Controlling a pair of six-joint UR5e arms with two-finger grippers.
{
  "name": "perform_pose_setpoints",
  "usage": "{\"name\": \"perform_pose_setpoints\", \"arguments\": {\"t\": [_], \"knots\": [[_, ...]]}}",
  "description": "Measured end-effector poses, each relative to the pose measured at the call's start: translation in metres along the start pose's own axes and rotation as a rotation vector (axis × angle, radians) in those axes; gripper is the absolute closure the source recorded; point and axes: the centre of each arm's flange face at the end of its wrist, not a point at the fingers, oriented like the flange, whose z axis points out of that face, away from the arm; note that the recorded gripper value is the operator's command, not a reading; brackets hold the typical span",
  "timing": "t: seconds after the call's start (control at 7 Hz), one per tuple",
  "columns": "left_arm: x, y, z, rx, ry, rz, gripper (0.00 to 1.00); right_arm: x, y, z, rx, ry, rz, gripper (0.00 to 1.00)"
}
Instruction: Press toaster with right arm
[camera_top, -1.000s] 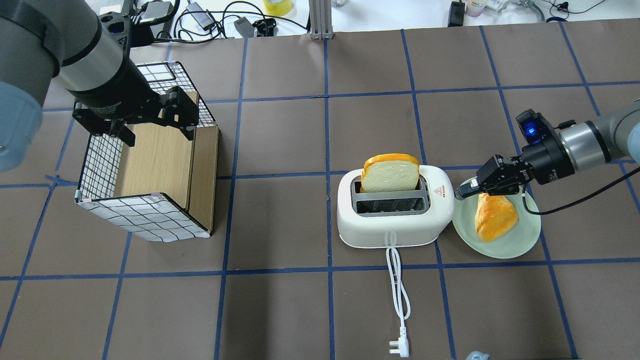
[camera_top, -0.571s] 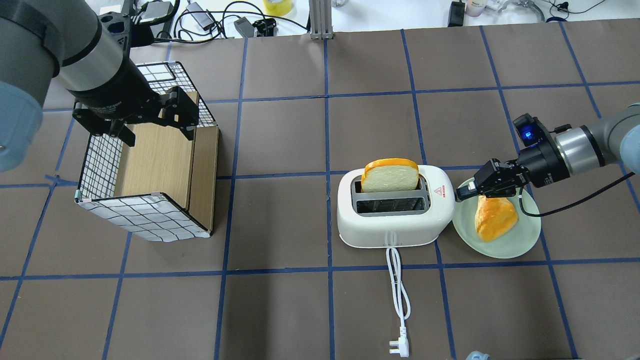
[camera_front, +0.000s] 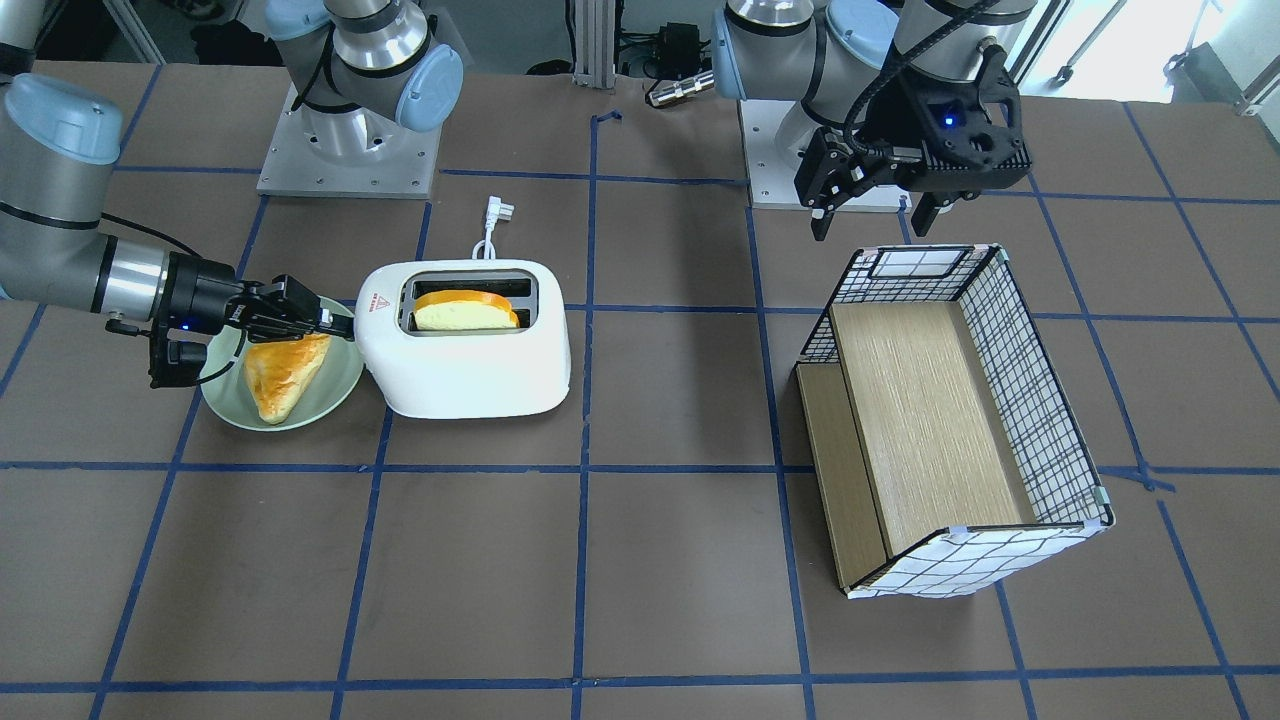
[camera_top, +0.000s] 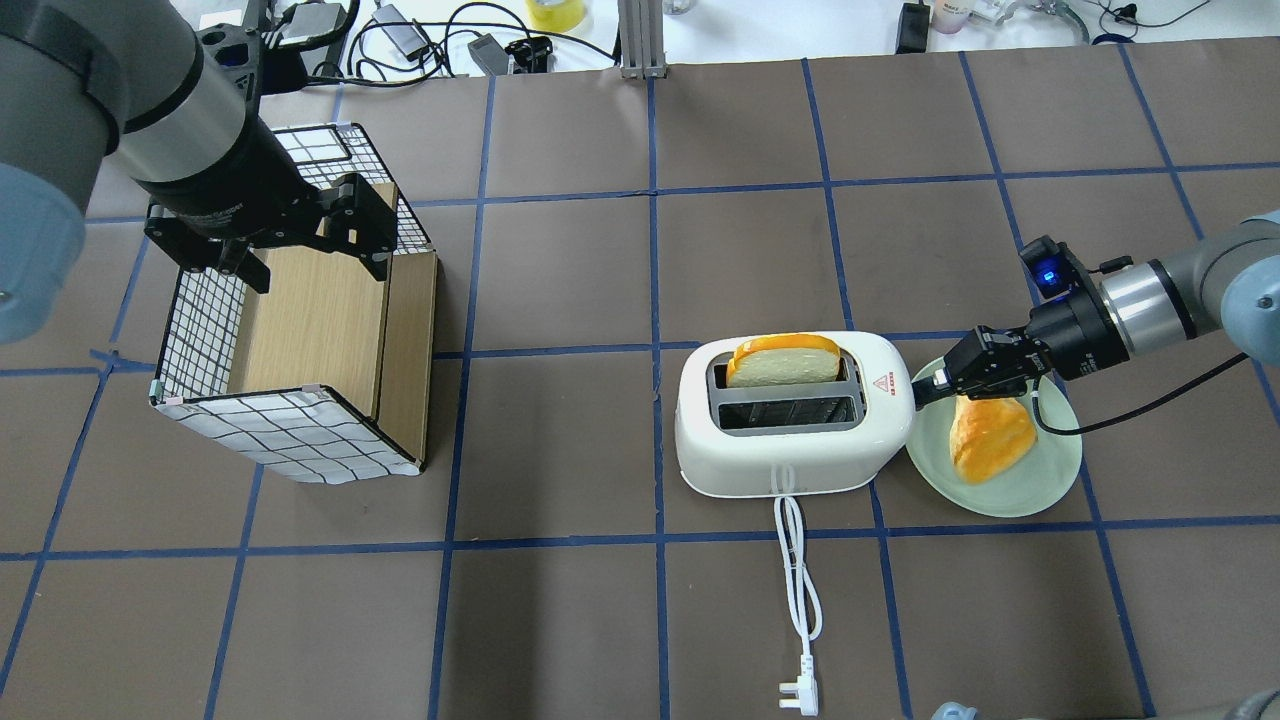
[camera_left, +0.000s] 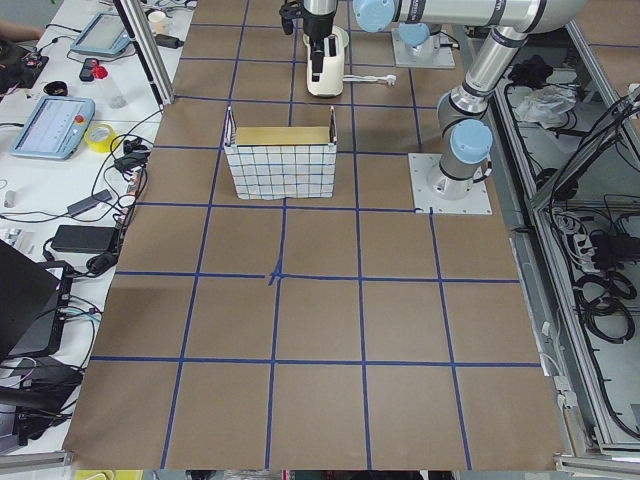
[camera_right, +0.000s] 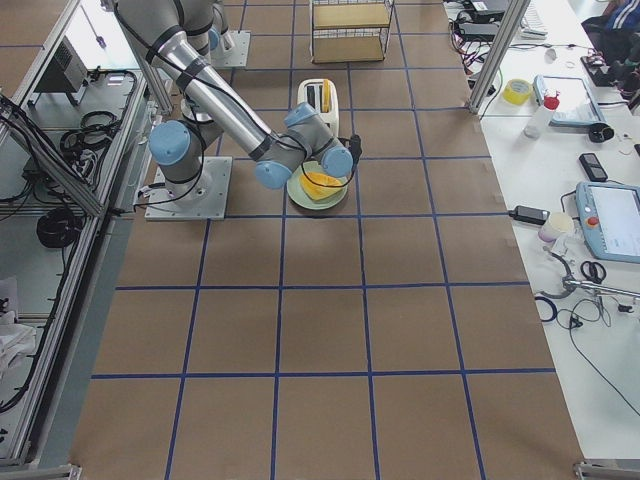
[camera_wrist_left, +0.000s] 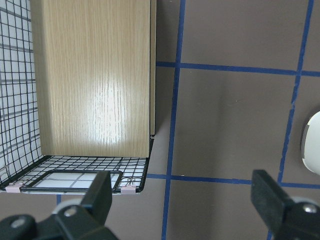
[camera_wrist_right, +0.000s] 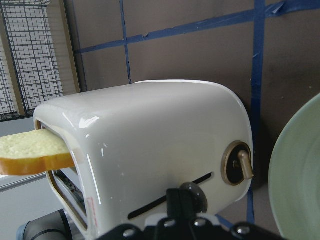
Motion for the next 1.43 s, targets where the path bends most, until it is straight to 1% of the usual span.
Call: {"name": "perform_pose_setpoints", "arguments": {"t": [0.57, 0.86, 1.0, 1.14, 1.29, 1.43], "knots": [[0.0, 0.0, 0.0, 0.0, 0.0, 0.0, 0.0, 0.005, 0.0, 0.004, 0.005, 0.013, -0.004, 1.0], [0.0, 0.0, 0.0, 0.0, 0.0, 0.0, 0.0, 0.001, -0.002, -0.002, 0.013, 0.023, 0.039, 1.0], [0.0, 0.0, 0.0, 0.0, 0.0, 0.0, 0.0, -0.005, -0.004, -0.008, 0.022, 0.037, 0.089, 1.0], [0.0, 0.0, 0.0, 0.0, 0.0, 0.0, 0.0, -0.021, -0.006, -0.024, 0.041, 0.079, 0.157, 0.99], [0.0, 0.0, 0.0, 0.0, 0.0, 0.0, 0.0, -0.04, -0.008, -0.042, 0.059, 0.136, 0.203, 0.99], [0.0, 0.0, 0.0, 0.0, 0.0, 0.0, 0.0, -0.065, -0.012, -0.061, 0.072, 0.213, 0.222, 0.98]]}}
